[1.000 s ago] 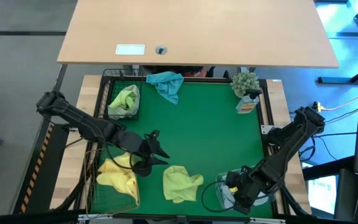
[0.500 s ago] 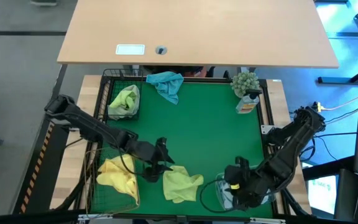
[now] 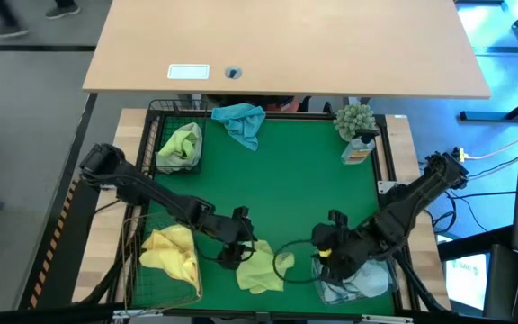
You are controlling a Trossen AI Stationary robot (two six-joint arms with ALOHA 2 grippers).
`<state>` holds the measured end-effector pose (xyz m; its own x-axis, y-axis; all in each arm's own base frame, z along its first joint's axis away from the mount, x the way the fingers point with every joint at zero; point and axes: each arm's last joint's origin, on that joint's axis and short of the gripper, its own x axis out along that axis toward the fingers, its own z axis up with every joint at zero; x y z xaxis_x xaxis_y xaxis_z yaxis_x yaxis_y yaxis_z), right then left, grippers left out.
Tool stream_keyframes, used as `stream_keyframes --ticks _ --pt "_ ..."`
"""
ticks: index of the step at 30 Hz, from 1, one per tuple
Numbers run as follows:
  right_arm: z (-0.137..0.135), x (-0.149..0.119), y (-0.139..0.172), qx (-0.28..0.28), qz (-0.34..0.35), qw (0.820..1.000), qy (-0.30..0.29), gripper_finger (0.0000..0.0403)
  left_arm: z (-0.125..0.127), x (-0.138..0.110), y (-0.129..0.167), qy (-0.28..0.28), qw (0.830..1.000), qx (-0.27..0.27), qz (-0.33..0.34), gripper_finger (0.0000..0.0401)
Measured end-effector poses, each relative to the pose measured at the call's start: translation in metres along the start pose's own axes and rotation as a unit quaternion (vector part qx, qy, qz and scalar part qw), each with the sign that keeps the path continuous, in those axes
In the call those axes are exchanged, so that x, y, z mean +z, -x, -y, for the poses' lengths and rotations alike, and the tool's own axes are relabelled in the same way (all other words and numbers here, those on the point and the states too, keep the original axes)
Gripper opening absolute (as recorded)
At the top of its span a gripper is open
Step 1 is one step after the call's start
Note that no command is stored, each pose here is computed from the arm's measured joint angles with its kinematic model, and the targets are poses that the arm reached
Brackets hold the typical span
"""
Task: Sort microfiber towel by color & place in baskets
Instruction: Put the green microfiber cloth into the black wire basket
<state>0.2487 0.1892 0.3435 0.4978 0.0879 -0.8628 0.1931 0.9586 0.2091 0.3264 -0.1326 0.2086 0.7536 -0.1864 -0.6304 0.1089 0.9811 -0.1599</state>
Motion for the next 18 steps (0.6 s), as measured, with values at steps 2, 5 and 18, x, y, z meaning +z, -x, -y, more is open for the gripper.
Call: stream_keyframes --ticks 2,5,18 --pt "0.004 0.004 -0.001 -0.004 0.002 1.0 -0.002 0.0152 0.0 -0.002 -0.003 -0.001 1.0 0.002 -0.005 0.0136" --pt "0.008 0.009 -0.003 -0.009 0.004 1.0 -0.012 0.0152 0.0 -0.003 -0.005 0.0 1.0 0.0 -0.009 0.0136" --pt "0.013 0.014 -0.004 -0.015 0.006 1.0 0.008 0.0152 -0.002 -0.017 -0.027 0.025 0.999 0.0 -0.035 0.0195"
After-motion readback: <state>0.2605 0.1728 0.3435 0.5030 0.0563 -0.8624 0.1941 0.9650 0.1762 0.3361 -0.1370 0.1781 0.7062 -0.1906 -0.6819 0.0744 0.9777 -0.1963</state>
